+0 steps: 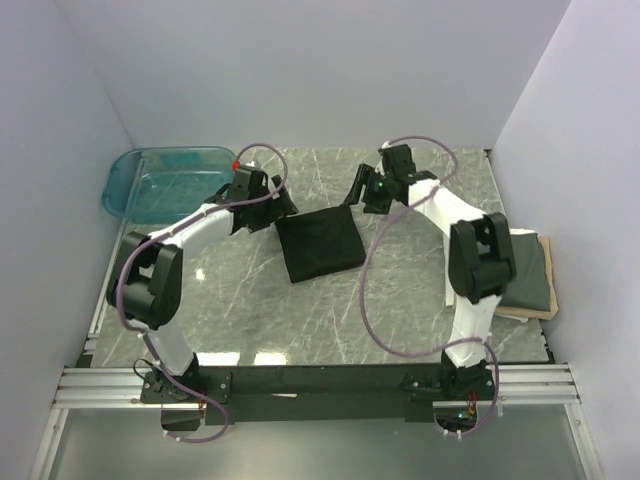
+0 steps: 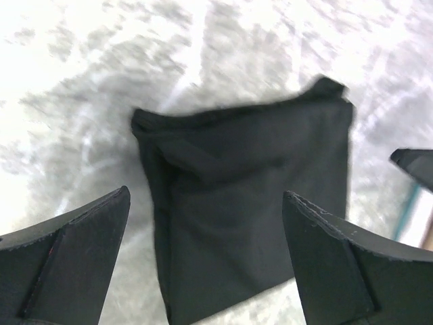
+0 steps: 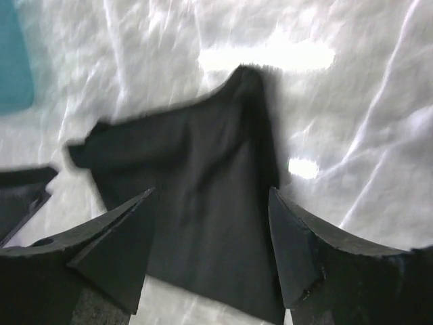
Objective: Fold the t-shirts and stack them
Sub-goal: Fold the tshirt, then neatly place the folded tshirt to the corner
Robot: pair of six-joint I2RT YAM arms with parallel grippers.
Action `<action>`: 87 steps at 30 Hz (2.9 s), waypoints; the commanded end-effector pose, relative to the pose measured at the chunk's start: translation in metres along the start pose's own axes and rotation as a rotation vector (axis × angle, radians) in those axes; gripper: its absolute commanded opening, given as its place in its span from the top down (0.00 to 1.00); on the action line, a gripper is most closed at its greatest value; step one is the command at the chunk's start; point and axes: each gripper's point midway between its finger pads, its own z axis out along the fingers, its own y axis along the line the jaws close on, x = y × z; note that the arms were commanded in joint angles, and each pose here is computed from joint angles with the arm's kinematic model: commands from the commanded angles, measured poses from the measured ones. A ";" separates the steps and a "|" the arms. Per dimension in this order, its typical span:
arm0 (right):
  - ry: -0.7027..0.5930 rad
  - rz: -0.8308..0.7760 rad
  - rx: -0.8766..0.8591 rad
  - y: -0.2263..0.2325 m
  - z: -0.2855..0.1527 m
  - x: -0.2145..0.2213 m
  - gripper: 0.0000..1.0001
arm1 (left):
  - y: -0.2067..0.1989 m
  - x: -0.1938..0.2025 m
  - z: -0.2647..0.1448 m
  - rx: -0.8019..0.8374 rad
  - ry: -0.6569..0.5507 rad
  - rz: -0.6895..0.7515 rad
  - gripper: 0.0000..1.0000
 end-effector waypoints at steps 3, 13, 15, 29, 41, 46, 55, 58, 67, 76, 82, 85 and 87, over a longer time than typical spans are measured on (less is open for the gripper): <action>-0.066 -0.043 -0.226 0.052 -0.053 0.011 0.27 | -0.051 0.000 -0.030 0.195 -0.019 0.041 0.00; 0.071 -0.016 -0.262 0.040 -0.020 0.061 0.27 | -0.053 0.003 0.024 0.174 0.031 0.036 0.01; 0.106 -0.003 -0.228 0.028 -0.006 0.070 0.27 | -0.041 0.011 0.039 0.129 0.055 0.036 0.01; 0.114 -0.035 -0.083 -0.002 0.006 0.073 0.27 | -0.024 0.023 0.052 0.079 0.093 0.024 0.01; -0.068 -0.192 0.072 -0.009 -0.041 0.027 0.26 | -0.041 -0.023 -0.098 0.128 -0.207 0.073 0.01; -0.032 -0.282 0.104 -0.019 -0.024 0.026 0.26 | 0.012 0.005 -0.125 0.019 -0.245 -0.007 0.01; 0.051 -0.362 0.146 -0.018 0.010 0.047 0.28 | 0.048 0.049 -0.150 0.053 -0.225 -0.063 0.01; 0.094 -0.357 0.129 -0.018 0.021 0.058 0.30 | 0.047 0.063 -0.151 0.098 -0.191 -0.052 0.01; 0.162 -0.414 0.202 -0.018 0.038 0.093 0.34 | 0.040 0.065 -0.162 0.198 -0.236 -0.055 0.01; 0.212 -0.413 0.193 -0.011 0.037 0.128 0.60 | 0.044 0.053 -0.178 0.207 -0.330 -0.067 0.00; 0.185 -0.414 0.146 -0.003 0.024 0.130 1.00 | 0.036 0.060 -0.180 0.273 -0.317 -0.035 0.01; 0.169 -0.411 0.189 -0.012 0.007 0.131 1.00 | 0.034 0.062 -0.179 0.289 -0.310 -0.028 0.01; 0.179 -0.392 0.247 -0.026 -0.004 0.138 1.00 | 0.033 0.064 -0.179 0.300 -0.300 -0.017 0.01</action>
